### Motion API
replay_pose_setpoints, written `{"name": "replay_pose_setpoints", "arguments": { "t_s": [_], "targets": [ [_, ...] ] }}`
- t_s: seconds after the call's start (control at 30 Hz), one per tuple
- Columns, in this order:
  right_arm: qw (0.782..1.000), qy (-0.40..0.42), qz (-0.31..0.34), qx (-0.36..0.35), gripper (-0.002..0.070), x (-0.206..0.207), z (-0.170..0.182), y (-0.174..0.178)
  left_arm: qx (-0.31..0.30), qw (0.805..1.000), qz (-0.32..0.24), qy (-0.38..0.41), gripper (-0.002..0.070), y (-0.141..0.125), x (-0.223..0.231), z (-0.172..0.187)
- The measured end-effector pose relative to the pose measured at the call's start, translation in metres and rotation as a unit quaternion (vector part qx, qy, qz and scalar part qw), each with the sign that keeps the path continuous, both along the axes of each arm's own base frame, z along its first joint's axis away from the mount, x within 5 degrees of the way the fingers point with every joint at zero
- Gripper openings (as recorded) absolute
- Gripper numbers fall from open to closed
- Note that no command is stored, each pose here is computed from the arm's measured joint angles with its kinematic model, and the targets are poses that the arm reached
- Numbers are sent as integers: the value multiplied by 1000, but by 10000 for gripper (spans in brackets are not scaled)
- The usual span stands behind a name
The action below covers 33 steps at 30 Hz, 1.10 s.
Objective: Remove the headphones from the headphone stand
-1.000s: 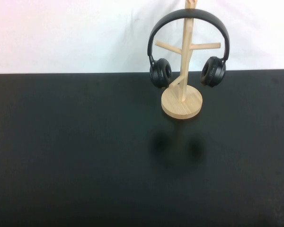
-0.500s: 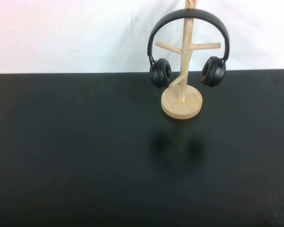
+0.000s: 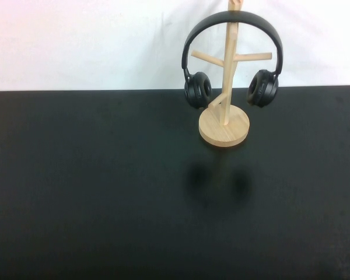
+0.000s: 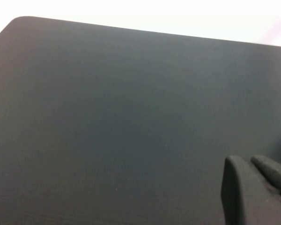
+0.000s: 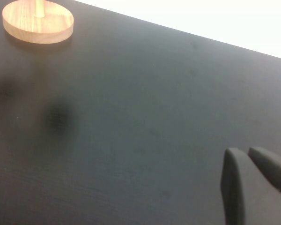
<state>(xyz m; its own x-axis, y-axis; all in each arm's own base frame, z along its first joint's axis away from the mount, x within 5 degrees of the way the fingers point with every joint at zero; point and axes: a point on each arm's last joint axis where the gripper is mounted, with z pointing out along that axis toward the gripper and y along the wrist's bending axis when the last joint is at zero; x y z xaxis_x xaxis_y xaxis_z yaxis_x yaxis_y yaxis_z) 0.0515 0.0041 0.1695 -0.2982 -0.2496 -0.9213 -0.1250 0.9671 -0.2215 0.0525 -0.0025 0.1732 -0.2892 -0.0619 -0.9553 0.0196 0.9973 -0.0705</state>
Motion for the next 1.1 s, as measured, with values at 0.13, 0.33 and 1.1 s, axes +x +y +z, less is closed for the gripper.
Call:
{"name": "replay_pose_setpoints", "arguments": {
  "t_s": [0.13,0.33,1.1],
  "targets": [
    [1000,0,0,0,-8,0,0,0,-2,1000,0,-1,-4,0,0,0],
    [1000,0,0,0,-8,0,0,0,-134,990,7,-52,-4,-4,2,10],
    [1000,0,0,0,-8,0,0,0,-72,988,-102,91,-4,-23,29,107]
  ]
}}
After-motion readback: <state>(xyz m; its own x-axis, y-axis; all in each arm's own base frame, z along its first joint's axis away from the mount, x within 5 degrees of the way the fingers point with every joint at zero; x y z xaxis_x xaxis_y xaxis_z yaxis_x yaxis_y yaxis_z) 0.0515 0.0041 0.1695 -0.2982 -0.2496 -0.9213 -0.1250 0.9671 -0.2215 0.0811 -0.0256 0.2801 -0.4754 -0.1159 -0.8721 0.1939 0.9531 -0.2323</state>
